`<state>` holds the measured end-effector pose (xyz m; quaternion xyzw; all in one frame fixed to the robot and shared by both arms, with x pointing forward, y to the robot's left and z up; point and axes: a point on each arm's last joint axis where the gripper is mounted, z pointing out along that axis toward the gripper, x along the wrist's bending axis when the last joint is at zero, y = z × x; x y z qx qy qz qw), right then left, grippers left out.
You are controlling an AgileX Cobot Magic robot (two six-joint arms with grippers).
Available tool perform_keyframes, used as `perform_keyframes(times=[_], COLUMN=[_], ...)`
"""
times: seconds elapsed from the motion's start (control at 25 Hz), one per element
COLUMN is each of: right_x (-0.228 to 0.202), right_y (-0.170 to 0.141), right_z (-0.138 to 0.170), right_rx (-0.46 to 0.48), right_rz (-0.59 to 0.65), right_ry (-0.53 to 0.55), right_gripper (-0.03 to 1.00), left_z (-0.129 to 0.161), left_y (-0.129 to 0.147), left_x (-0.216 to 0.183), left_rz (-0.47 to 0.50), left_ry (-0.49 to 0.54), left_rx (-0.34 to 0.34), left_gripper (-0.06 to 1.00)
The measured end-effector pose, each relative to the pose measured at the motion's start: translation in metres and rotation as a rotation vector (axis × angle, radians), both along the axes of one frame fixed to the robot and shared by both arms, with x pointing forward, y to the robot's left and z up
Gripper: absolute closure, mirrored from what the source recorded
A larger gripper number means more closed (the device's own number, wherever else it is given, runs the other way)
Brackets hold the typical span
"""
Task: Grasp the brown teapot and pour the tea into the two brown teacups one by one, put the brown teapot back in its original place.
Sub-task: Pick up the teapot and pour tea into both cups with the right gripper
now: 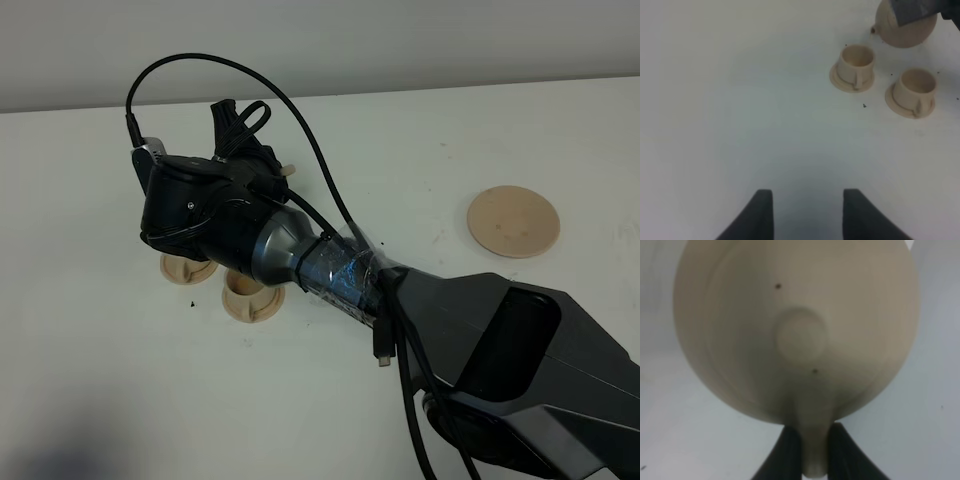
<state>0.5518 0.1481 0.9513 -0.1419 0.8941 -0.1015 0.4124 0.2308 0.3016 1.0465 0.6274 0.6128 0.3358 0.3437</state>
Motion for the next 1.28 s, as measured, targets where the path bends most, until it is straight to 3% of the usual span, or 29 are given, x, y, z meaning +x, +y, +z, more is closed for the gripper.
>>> perform_keyframes(times=[1.28], right_x=[-0.0067], right_y=[0.007], right_z=[0.003], right_rx=[-0.038], right_rz=[0.061], right_ry=[-0.04], right_gripper=[0.84], left_z=[0.0], left_y=[0.0], left_x=[0.0], left_rz=[0.0], left_ry=[0.0], left_rx=[0.0], left_gripper=[0.57])
